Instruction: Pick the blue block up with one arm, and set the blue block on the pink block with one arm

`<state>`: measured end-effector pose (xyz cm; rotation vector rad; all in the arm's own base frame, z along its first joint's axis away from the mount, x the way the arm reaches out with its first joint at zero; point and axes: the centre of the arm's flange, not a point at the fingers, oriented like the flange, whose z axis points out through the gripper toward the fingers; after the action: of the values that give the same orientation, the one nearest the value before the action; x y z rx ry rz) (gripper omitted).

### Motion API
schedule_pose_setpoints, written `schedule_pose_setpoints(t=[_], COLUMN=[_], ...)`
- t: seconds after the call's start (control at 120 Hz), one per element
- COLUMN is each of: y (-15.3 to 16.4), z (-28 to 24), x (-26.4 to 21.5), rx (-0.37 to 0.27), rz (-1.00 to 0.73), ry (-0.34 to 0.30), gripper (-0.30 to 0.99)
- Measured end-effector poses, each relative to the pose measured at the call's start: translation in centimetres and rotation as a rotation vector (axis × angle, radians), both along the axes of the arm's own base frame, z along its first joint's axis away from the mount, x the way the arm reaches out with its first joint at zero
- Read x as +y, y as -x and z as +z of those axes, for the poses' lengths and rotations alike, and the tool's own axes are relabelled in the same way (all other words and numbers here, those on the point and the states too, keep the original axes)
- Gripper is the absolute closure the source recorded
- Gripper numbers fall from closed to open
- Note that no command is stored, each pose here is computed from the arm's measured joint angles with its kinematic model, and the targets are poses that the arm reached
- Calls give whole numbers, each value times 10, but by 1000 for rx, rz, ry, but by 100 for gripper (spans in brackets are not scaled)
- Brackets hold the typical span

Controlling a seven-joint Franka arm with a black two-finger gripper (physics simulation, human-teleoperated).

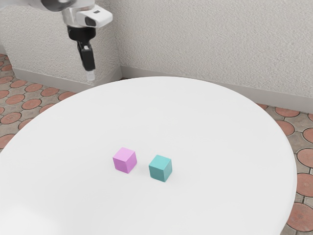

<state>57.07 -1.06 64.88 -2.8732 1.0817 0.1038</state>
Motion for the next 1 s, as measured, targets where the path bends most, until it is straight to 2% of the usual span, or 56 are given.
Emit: schedule_pose_setpoints(t=[0.125,0.225,0.308,0.375,0.475,0.608,0.692,0.842,1.0], y=[0,5,31,45,43,36,31,8,6], z=[1,2,11,0,-42,-80,-112,-142,-168], x=[4,4,-1,-11,-57,-141,-186,-173,-178], rx=[-2,5,8,41,103,109,138,118,98], rz=[-19,-32,-44,-71,-234,-538,-693,-783,-875], ry=[14,89,113,119,133,133,142,144,137], gripper=[0,0,0,0,0,0,0,0,0])
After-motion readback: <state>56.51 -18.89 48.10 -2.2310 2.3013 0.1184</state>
